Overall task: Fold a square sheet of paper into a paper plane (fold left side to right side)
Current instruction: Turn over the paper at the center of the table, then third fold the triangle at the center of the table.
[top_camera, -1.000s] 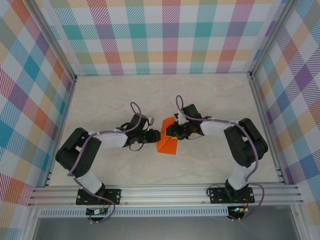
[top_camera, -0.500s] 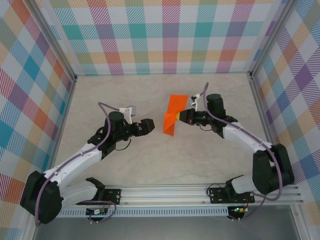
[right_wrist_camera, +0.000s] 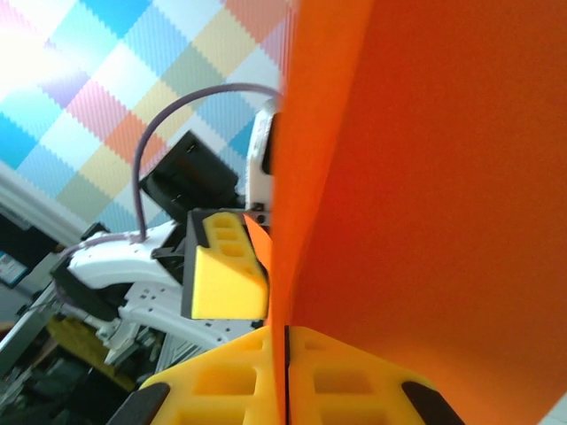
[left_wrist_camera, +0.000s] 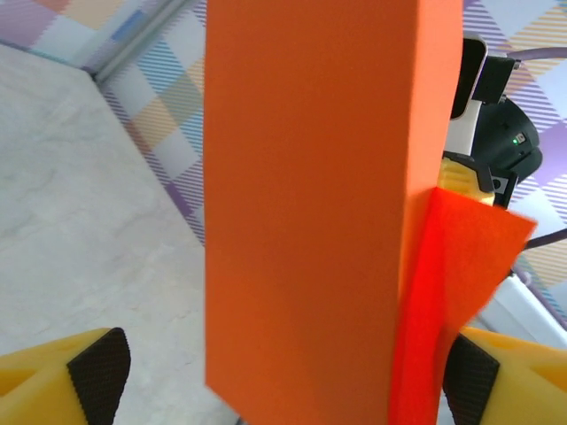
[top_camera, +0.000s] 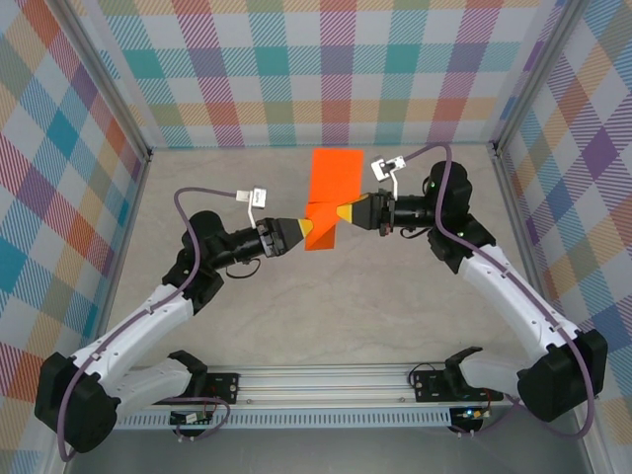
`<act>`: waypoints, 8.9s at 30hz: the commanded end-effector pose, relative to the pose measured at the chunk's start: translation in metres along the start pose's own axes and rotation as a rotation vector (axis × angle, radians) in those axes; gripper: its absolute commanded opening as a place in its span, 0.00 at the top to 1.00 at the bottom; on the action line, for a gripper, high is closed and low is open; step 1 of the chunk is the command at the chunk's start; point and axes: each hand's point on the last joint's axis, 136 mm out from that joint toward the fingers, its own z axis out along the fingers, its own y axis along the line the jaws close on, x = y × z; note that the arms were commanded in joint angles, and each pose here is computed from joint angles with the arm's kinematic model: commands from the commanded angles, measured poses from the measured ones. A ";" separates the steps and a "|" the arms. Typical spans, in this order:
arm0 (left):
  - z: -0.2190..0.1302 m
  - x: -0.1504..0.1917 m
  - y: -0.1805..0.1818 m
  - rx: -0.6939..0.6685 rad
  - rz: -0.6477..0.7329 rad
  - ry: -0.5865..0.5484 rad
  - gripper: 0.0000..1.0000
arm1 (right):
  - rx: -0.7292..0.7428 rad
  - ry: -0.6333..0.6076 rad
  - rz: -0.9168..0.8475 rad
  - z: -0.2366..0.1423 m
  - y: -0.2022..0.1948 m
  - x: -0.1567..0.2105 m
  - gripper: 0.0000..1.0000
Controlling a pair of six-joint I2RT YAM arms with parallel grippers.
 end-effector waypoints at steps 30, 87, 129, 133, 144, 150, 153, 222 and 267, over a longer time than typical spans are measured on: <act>-0.040 0.058 0.099 -0.842 0.337 0.239 1.00 | 1.241 0.072 0.089 -0.147 -0.126 0.079 0.05; 0.063 0.125 0.170 -1.215 0.271 0.656 0.37 | 1.516 -0.141 0.068 -0.230 -0.103 0.108 0.00; 0.021 0.105 0.269 -0.716 -0.396 0.200 0.74 | 0.781 0.225 0.362 0.000 -0.242 0.175 0.41; 0.021 0.104 0.269 -0.720 -0.405 0.197 0.86 | 0.780 0.288 0.172 0.000 -0.219 0.192 0.36; 0.020 0.106 0.268 -0.728 -0.424 0.201 0.93 | 0.807 0.494 -0.527 0.023 -0.157 0.244 0.16; 0.020 0.106 0.267 -0.724 -0.423 0.204 0.95 | 0.858 0.626 -0.765 0.047 -0.162 0.259 0.15; 0.020 0.106 0.266 -0.723 -0.420 0.207 0.96 | 0.875 0.644 -0.831 0.061 -0.168 0.258 0.15; 0.061 0.137 0.326 -0.750 -0.336 0.594 0.90 | 0.821 0.668 -0.546 0.070 -0.191 0.256 1.00; 0.055 0.162 0.344 -0.835 -0.292 0.669 0.96 | 0.810 0.535 0.188 0.008 -0.262 0.232 1.00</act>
